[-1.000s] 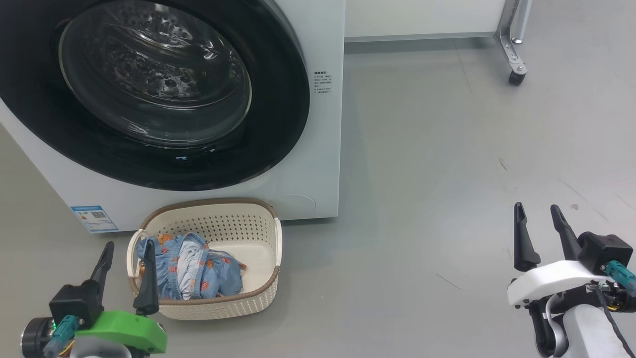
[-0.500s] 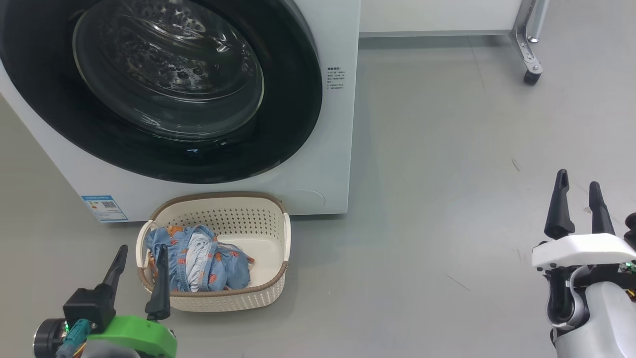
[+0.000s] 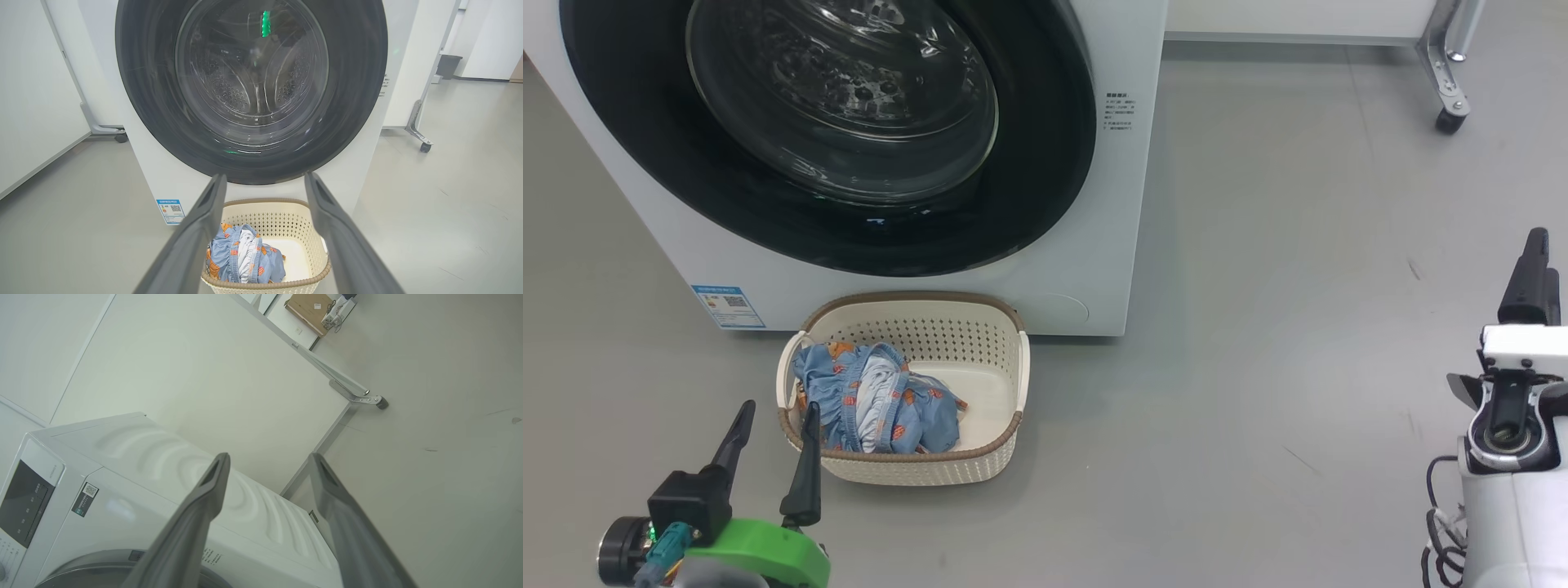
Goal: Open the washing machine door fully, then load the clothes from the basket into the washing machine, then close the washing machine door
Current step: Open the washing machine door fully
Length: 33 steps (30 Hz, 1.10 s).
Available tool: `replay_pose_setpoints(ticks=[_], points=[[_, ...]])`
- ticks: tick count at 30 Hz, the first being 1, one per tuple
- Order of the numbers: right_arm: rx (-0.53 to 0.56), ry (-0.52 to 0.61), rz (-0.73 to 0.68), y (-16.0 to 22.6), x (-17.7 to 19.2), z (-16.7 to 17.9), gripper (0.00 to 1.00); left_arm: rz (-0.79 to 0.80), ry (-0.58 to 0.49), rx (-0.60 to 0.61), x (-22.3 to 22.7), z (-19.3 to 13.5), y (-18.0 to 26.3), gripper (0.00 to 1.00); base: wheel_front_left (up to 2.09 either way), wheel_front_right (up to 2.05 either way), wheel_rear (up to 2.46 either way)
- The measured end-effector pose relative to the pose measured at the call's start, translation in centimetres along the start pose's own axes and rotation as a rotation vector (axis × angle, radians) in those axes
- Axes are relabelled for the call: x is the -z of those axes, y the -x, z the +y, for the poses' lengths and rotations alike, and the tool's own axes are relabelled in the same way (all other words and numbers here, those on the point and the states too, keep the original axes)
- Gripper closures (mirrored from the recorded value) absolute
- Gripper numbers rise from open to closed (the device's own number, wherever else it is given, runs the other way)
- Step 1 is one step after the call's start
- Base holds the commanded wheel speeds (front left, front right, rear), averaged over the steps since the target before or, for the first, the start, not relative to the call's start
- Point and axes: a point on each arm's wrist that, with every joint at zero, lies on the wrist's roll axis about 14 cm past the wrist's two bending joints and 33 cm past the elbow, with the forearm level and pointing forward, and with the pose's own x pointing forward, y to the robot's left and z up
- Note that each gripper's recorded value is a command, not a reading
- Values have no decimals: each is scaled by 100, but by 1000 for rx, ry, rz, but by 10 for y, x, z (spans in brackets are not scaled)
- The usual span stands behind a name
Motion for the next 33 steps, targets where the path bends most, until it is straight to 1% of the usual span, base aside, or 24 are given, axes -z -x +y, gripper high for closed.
replay_pose_setpoints(ticks=[1,2,4,8,14,22,30,33], points=[[0,-40,3,-4,1,2,76,2,0,-3,0,1,1,0,0,0,0],[-1,-78,9,-8,2,6,100,4,0,-3,1,1,1,0,0,0,0],[-8,-141,25,-16,6,12,100,8,0,-4,2,1,2,0,0,0,0],[-27,-231,94,-29,22,25,100,13,6,-8,4,2,3,0,0,0,0],[-54,-330,212,-46,48,43,100,22,7,-7,7,1,3,0,0,0,0],[-83,-399,420,-61,94,69,100,33,22,-10,10,1,-3,0,0,0,0],[-145,-436,544,-85,112,98,100,22,51,-16,7,2,-12,0,0,0,0],[-169,-432,598,-91,124,108,100,24,56,-20,7,3,-15,0,0,0,0]])
